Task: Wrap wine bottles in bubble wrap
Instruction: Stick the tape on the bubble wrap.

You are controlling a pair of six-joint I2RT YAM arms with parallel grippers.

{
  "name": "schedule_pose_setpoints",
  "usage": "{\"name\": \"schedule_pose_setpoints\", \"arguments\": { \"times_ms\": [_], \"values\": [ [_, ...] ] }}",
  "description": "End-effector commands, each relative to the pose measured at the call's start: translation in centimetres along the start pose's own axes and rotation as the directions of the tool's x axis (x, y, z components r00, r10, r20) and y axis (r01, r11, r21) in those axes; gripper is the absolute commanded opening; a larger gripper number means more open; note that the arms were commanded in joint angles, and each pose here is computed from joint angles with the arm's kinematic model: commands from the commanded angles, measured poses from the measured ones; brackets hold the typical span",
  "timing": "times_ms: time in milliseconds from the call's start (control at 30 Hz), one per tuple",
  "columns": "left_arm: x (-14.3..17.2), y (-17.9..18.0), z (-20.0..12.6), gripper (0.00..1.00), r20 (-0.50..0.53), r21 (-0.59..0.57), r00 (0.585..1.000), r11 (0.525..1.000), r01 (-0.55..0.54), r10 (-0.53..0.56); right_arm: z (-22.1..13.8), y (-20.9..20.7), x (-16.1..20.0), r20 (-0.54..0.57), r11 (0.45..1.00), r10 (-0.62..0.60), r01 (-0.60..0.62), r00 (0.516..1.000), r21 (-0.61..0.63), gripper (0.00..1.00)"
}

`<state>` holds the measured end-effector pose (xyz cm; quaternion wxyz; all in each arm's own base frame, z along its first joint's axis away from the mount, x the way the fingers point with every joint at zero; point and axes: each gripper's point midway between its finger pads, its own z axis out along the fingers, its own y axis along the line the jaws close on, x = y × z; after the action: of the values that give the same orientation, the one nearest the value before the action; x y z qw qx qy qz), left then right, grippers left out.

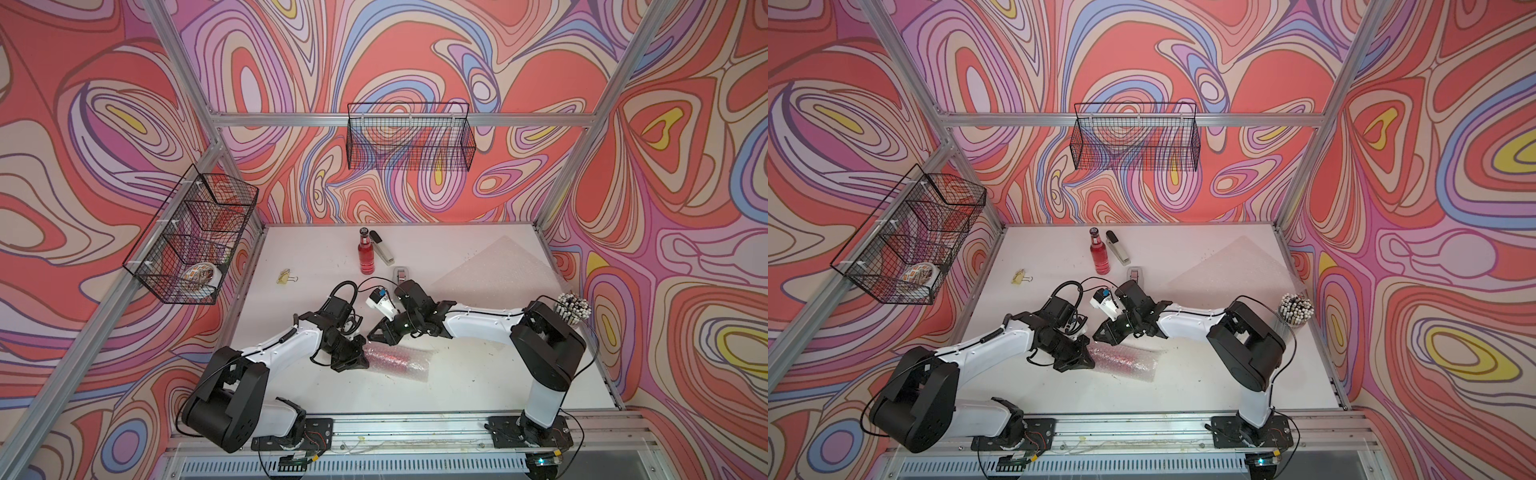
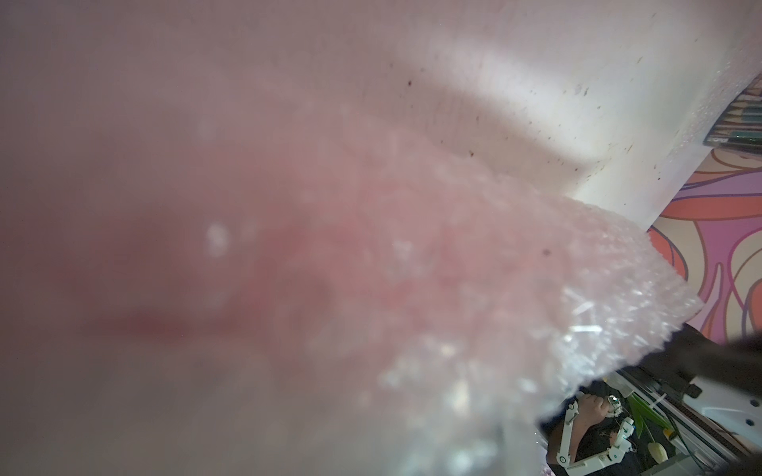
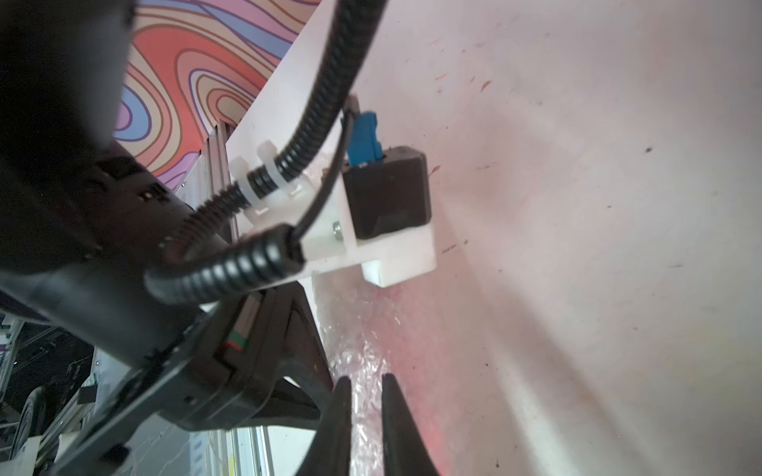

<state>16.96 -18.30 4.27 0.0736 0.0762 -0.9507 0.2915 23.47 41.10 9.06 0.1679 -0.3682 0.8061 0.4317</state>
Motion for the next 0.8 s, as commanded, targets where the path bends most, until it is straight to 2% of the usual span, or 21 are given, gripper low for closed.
{"name": "schedule_pose_setpoints", "arguments": {
  "times_ms": [0, 133, 300, 400, 567, 667, 767],
  "values": [
    [-0.9, 0.6, -0.2, 0.0, 0.034, -0.034, 0.999, 0.999, 0.0, 0.001, 1.0, -0.7, 0.3, -0.016, 1.0, 0.0, 0.0, 1.0, -0.013, 0.16],
    [-0.8, 0.5, -0.5, 0.0, 0.04, -0.039, 0.999, 0.999, -0.006, 0.008, 1.8, -1.8, 1.6, -0.056, 1.0, 0.021, -0.021, 0.998, 0.003, 0.16],
    [-1.0, 0.0, -0.9, 0.01, 0.053, -0.026, 0.999, 1.0, -0.008, 0.009, 1.1, -0.9, 2.5, -0.068, 0.999, 0.028, -0.031, 0.997, -0.03, 0.2],
    [-1.2, -0.4, -1.9, 0.11, 0.081, -0.036, 0.997, 0.999, -0.015, 0.018, 0.6, -0.3, 2.5, -0.063, 0.998, 0.034, -0.037, 0.997, -0.043, 0.25],
    [-1.0, -0.6, -4.0, 0.35, 0.141, -0.068, 0.99, 0.998, 0.0, 0.01, 0.4, 0.3, 2.0, -0.044, 0.997, 0.04, -0.043, 0.998, -0.066, 0.32],
    [-0.6, -0.7, -5.2, 0.46, 0.199, -0.049, 0.979, 0.997, 0.051, -0.041, 0.1, 0.7, 1.6, -0.026, 0.997, 0.035, -0.036, 0.999, -0.075, 0.37],
    [-0.5, -1.0, -6.6, 0.62, 0.288, 0.012, 0.952, 0.995, 0.103, -0.102, -0.6, 1.0, 0.8, 0.008, 0.997, 0.02, -0.019, 1.0, -0.073, 0.45]
  ]
}}
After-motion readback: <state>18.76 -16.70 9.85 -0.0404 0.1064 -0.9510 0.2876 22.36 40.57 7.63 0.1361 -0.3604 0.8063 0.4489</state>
